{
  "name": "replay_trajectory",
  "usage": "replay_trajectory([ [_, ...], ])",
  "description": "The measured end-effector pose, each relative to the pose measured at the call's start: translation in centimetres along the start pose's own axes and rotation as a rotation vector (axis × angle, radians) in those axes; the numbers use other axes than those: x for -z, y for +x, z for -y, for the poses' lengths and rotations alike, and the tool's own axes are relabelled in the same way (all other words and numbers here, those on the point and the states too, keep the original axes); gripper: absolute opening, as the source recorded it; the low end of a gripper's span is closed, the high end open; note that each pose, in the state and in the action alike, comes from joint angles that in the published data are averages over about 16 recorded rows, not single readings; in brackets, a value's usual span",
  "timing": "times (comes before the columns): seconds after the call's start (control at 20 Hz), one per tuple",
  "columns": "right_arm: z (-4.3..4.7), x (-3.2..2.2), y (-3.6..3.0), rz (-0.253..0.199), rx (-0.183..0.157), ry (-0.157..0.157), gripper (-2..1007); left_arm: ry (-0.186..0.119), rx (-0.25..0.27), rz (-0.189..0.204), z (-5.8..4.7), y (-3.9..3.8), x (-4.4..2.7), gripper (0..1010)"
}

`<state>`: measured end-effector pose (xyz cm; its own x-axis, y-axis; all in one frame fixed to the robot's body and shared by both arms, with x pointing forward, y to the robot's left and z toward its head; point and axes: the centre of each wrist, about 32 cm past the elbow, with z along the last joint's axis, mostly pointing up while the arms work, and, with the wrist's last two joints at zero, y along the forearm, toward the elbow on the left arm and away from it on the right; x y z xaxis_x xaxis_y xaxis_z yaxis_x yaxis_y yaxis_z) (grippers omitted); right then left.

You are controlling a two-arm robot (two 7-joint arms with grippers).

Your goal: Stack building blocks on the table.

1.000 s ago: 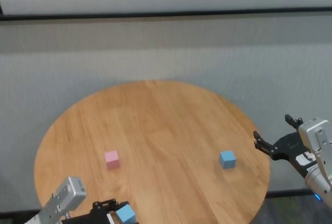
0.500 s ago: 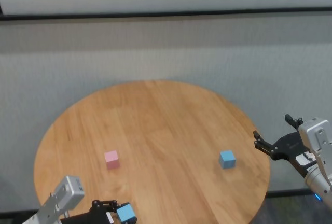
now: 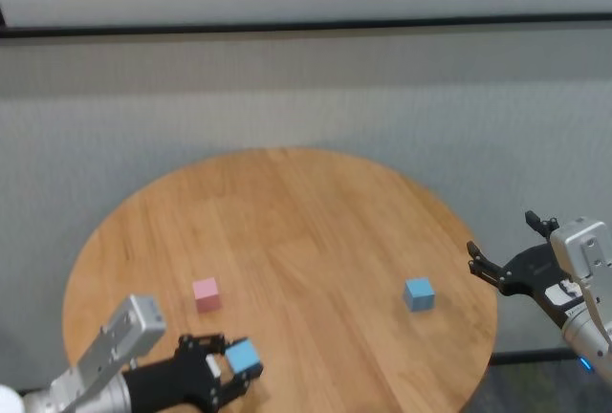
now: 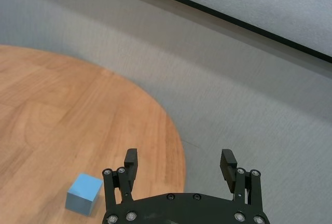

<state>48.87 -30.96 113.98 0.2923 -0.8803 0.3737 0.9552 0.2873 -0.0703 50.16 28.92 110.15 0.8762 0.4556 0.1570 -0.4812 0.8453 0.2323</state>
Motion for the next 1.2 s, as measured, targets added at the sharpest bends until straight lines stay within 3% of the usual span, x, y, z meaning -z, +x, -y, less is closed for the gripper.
replay_trajectory([
  [0.35,0.00,0.00,0.00,0.000,0.000,0.000,1005,-0.032,-0.044,0.023,2.4,1.28,-1.85,394],
  [0.55,0.00,0.00,0.00,0.000,0.000,0.000,1005,-0.038,-0.070,0.026,4.2,2.03,-2.51,394],
  [0.9,0.00,0.00,0.00,0.000,0.000,0.000,1005,-0.024,-0.101,0.021,7.1,2.88,-2.65,394],
  [1.2,0.00,0.00,0.00,0.000,0.000,0.000,1004,-0.003,-0.110,0.015,8.9,2.91,-2.21,394],
])
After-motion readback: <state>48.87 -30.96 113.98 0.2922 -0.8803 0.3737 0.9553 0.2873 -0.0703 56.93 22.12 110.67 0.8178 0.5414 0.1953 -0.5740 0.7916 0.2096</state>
